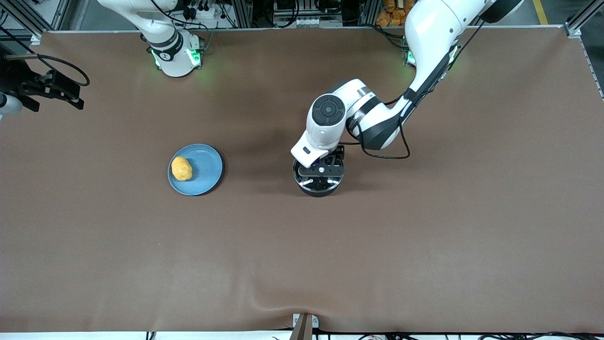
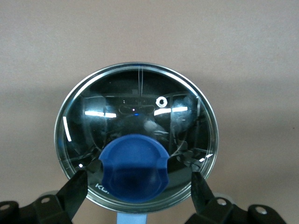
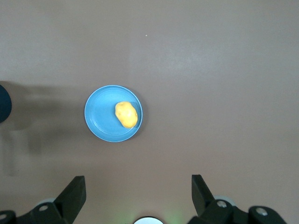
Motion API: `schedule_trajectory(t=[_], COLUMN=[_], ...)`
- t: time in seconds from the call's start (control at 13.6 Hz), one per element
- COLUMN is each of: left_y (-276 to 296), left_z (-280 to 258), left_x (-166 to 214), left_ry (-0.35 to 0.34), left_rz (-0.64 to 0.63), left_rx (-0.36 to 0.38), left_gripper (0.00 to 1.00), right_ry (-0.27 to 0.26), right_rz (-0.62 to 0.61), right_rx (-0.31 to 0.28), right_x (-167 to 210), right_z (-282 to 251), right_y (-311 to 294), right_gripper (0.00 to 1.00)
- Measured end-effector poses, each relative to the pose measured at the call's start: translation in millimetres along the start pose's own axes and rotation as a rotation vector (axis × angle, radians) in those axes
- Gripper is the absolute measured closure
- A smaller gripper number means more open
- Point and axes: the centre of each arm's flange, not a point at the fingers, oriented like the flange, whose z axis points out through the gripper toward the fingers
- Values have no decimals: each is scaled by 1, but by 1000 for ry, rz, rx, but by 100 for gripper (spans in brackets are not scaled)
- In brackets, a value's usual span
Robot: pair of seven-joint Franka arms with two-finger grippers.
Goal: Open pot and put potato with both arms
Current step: 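Close the left gripper on the blue lid knob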
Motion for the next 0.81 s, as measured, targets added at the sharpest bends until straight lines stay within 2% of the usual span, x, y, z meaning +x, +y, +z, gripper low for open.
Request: schedule_trajectory(t=[0.29, 0.37, 0.81], left_y=[1, 1, 1], left_z=[8, 7, 9], left_x=[1, 1, 2], left_ry=[-2, -1, -3], left_rz=[6, 5, 5], left_rx=[9, 8, 10], left_gripper=[9, 15, 28], right_ry=[0, 0, -2], right_rz=[0, 0, 0], right_rx=[0, 0, 0], right_x=[0, 0, 0], right_z=[0, 0, 0], right_y=[0, 0, 0], right_gripper=[0, 0, 0])
